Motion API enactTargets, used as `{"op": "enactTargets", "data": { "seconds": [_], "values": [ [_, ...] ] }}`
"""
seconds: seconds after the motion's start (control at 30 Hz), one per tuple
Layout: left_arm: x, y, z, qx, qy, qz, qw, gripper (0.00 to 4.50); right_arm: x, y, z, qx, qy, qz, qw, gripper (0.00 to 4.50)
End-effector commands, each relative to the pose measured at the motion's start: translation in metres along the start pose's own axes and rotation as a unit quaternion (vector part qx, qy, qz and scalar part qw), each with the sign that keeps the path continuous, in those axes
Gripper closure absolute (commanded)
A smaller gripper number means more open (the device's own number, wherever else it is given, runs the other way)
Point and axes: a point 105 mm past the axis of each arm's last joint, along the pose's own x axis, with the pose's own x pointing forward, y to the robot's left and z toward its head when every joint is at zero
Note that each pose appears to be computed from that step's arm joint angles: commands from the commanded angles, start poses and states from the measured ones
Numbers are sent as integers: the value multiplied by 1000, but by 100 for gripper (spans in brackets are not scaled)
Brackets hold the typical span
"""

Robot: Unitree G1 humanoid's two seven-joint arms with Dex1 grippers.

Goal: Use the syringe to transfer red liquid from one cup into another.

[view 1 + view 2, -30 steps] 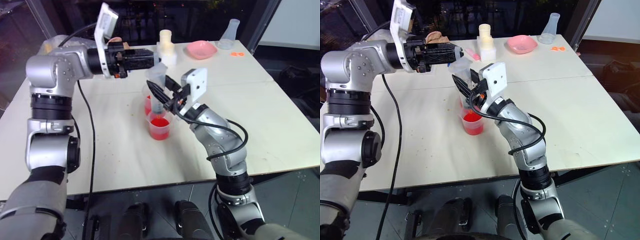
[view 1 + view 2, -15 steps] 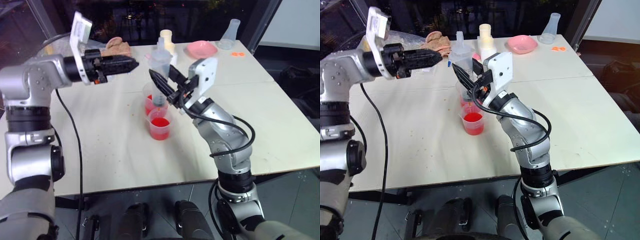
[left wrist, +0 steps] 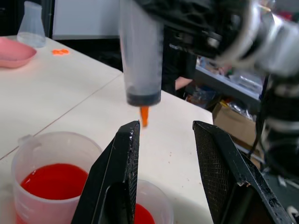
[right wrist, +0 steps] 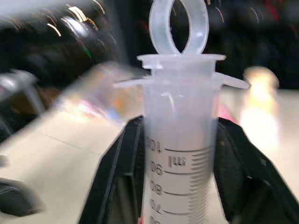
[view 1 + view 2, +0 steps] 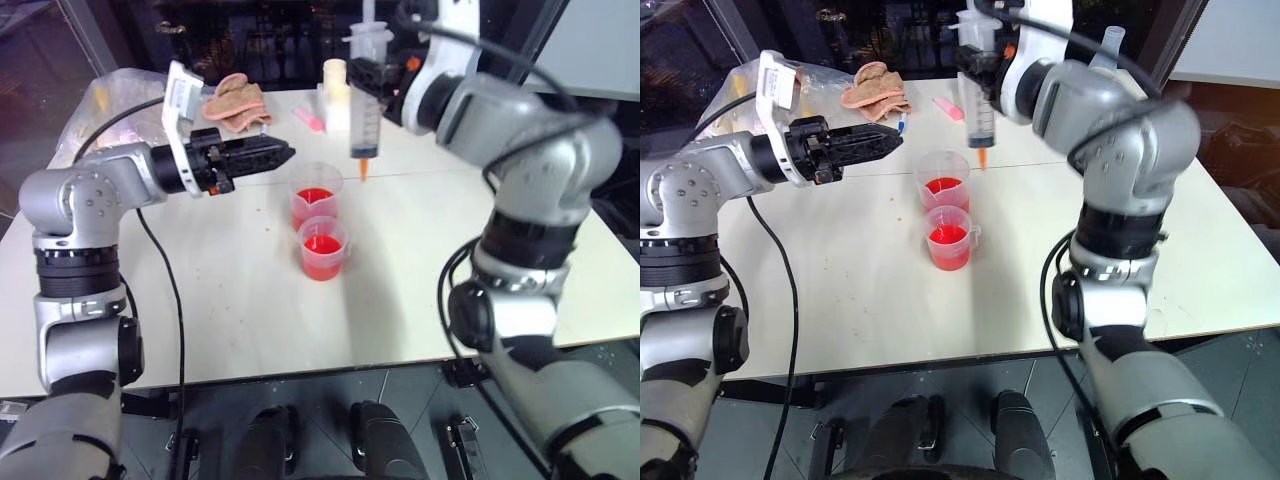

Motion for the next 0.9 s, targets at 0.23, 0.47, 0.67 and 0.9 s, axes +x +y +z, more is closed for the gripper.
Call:
{"op": "enactTargets", "data": {
  "seconds": [0.23,0.47,0.67,0.9],
  "values": [
    [-4,-6,10,26,-31,4,999,261,23,-44,-59,-52,265,-144,952,313],
    [-12,-8,7,20,-31,17,999,261,48,-40,-103,-53,299,-123,945,313],
    [-23,-15,-2,22,4,16,1000,261,58,-41,-130,-54,319,-135,937,313],
    [-33,-25,-17,69,84,-1,994,261,58,-46,-145,-64,334,-153,928,313]
  ]
}}
